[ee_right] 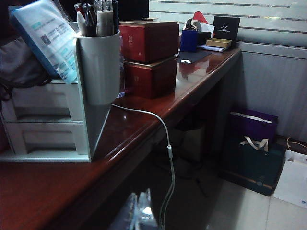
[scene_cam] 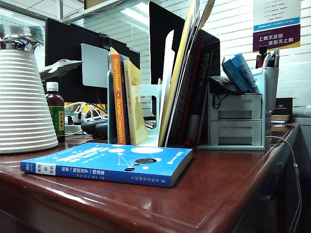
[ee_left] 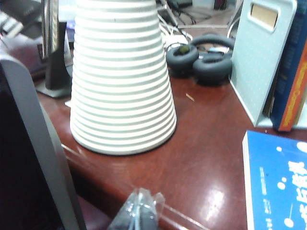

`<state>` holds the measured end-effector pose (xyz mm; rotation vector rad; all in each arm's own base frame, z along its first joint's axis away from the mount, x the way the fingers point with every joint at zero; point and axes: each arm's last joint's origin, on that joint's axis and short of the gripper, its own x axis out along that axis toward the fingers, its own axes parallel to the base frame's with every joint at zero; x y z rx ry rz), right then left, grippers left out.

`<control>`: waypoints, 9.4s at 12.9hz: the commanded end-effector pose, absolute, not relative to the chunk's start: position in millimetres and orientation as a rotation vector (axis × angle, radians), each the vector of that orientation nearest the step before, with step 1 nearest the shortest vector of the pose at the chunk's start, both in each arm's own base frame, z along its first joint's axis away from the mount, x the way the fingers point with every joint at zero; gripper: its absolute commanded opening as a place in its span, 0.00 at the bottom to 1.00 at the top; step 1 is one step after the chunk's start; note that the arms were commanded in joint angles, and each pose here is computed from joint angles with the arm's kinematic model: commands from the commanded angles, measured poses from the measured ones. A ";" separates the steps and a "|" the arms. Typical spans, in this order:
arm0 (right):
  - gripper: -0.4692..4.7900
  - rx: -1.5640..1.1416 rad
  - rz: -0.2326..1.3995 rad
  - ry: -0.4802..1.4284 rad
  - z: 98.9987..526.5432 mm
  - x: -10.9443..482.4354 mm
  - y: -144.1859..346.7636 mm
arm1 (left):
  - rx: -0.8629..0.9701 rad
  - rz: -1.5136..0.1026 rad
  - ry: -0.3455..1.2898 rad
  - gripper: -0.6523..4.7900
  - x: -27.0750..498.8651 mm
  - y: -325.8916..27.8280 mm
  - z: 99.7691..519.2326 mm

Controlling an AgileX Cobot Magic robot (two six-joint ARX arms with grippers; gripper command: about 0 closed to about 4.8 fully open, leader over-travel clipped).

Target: Pick up the blue book and put it on the bookshelf.

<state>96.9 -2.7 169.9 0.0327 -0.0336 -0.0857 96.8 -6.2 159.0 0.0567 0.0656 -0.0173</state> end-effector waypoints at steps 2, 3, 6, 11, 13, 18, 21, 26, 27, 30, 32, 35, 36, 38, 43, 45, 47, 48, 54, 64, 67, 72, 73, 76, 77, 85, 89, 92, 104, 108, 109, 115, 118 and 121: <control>0.08 0.123 -0.072 -0.120 197.2 90.5 -2.4 | -0.024 -0.012 0.024 0.11 96.2 -5.9 166.8; 0.08 0.140 -0.072 -0.150 212.2 86.7 -2.5 | -0.132 0.011 -0.001 0.11 94.1 -5.0 176.6; 0.08 0.138 -0.059 -0.103 266.1 88.9 -2.0 | -0.250 0.023 -0.052 0.11 86.5 -3.9 212.3; 0.08 0.306 0.443 0.128 351.1 173.4 14.2 | -0.494 -0.259 0.103 0.11 136.0 -16.8 253.2; 0.08 0.366 0.612 0.273 337.5 200.4 30.7 | -0.521 -0.301 0.242 0.11 159.9 -21.0 246.8; 0.08 0.507 0.780 0.700 269.3 249.5 88.9 | -0.547 -0.339 0.478 0.12 221.3 -29.0 214.1; 0.55 0.576 0.796 0.880 233.1 267.0 100.6 | -0.548 -0.333 0.536 0.46 234.3 -33.1 195.8; 0.69 0.599 0.758 1.048 185.6 283.8 111.1 | -0.554 -0.343 0.597 0.52 252.1 -36.9 166.8; 0.69 0.603 0.757 1.063 181.2 284.9 111.7 | -0.553 -0.347 0.613 0.52 254.8 -38.9 161.6; 0.70 0.597 0.738 1.059 171.7 290.6 113.5 | -0.554 -0.332 0.663 0.53 260.6 -41.3 144.0; 0.70 0.610 0.723 1.074 165.4 293.1 114.2 | -0.555 -0.332 0.681 0.53 263.5 -42.7 135.3; 0.69 0.614 0.721 1.080 154.4 297.5 120.0 | -0.559 -0.322 0.726 0.52 265.2 -43.1 122.9; 0.69 0.627 0.717 1.085 151.3 298.8 121.5 | -0.560 -0.321 0.733 0.52 265.3 -43.2 121.1; 0.69 0.620 0.736 1.094 144.2 299.0 131.2 | -0.559 -0.323 0.726 0.52 265.9 -43.2 121.2; 0.67 0.640 0.798 1.088 138.1 298.7 148.5 | -0.583 -0.427 0.731 0.51 265.6 -46.2 123.4; 0.67 0.644 0.831 1.068 140.4 299.8 149.5 | -0.597 -0.497 0.733 0.51 265.2 -48.3 125.1; 0.67 0.644 0.835 1.068 140.5 299.8 149.5 | -0.611 -0.610 0.714 0.49 265.8 -51.3 129.5; 0.67 0.644 0.835 1.068 140.5 299.8 149.5 | -0.619 -0.665 0.697 0.43 266.5 -52.5 132.5; 0.67 0.636 0.856 1.025 146.0 303.7 151.2 | -0.648 -0.869 0.661 0.40 284.9 -66.5 161.3; 0.87 0.644 0.966 0.938 170.4 320.2 152.8 | -0.613 -0.960 0.555 0.11 306.4 -86.8 201.6; 0.97 0.673 0.988 0.916 183.6 325.4 135.6 | -0.608 -1.001 0.509 0.11 307.4 -87.2 220.8; 0.97 0.629 1.043 0.862 208.5 317.2 120.6 | -0.616 -1.066 0.427 0.11 289.6 -83.8 259.6; 0.97 0.626 1.048 0.852 212.4 315.7 120.1 | -0.606 -1.085 0.403 0.11 284.5 -82.6 268.2; 1.00 0.615 1.062 0.813 227.7 309.7 117.7 | -0.579 -1.091 0.305 0.11 268.2 -71.8 295.6; 1.00 0.608 1.071 0.788 236.4 306.0 116.6 | -0.573 -1.078 0.268 0.11 263.1 -64.1 304.5; 0.46 0.507 1.023 0.415 320.5 267.2 94.9 | -0.379 -0.833 -0.176 0.11 236.0 -22.1 409.2; 0.08 0.391 0.890 0.212 349.6 244.6 85.9 | -0.268 -0.672 -0.168 0.11 237.0 -34.0 427.2; 0.08 0.138 0.767 0.039 367.0 222.5 76.8 | -0.263 -0.611 -0.185 0.11 239.0 -62.5 424.1; 0.08 0.134 0.793 0.029 370.3 217.1 75.8 | -0.379 -0.534 -0.415 0.11 263.4 -86.5 484.1; 0.08 0.134 0.806 0.031 370.1 216.8 76.1 | -0.373 -0.524 -0.390 0.11 297.7 -97.0 461.5; 0.08 0.134 0.813 0.032 370.2 216.6 76.2 | -0.369 -0.518 -0.379 0.11 303.0 -98.5 457.2; 0.08 0.132 0.821 0.016 373.5 212.6 75.3 | -0.182 -0.444 -0.354 0.11 320.7 -128.8 433.0; 0.08 0.127 0.833 -0.009 378.6 205.8 73.6 | -0.043 -0.367 -0.340 0.11 322.3 -149.6 422.4; 0.08 0.125 0.838 -0.022 381.4 201.8 72.6 | 0.044 -0.278 -0.324 0.11 323.6 -160.6 415.3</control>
